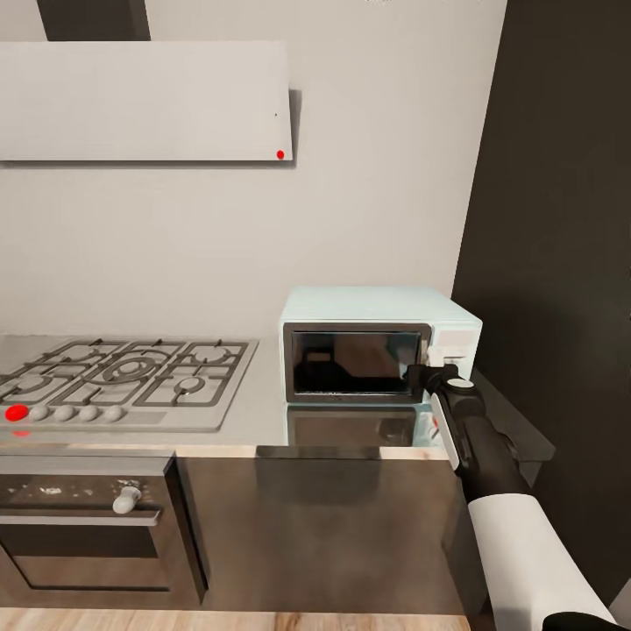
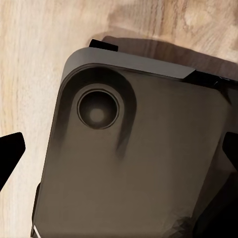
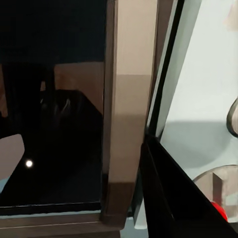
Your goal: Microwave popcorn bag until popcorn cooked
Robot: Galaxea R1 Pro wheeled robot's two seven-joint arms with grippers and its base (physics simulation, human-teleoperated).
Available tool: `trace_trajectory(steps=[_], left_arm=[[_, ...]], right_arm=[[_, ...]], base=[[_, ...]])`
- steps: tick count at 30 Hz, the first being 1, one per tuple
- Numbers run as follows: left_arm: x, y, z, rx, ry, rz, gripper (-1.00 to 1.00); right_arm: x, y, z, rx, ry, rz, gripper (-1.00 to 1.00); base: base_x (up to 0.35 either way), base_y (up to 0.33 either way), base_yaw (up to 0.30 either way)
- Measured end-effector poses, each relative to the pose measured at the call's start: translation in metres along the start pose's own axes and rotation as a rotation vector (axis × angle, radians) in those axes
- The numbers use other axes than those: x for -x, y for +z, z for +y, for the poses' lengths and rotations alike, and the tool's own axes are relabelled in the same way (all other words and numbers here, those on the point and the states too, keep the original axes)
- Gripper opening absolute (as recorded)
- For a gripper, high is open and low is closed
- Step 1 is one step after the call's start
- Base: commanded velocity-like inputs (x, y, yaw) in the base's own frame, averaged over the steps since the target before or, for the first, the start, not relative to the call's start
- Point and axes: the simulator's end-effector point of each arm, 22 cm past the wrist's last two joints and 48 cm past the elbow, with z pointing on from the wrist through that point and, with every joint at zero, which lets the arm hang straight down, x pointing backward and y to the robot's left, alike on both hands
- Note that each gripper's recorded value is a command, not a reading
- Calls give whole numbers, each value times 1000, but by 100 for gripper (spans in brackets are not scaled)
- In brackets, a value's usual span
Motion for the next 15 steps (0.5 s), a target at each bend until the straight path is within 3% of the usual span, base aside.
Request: trace_trajectory(steps=[8, 15], left_arm=[[0, 0, 0, 3, -1, 0, 100], [0, 0, 1, 4, 0, 0, 100]], right_arm=[[0, 1, -5, -20, -25, -1, -100], [0, 0, -5, -19, -22, 0, -100]], base=[[-99, 0, 0], [-10, 0, 0]])
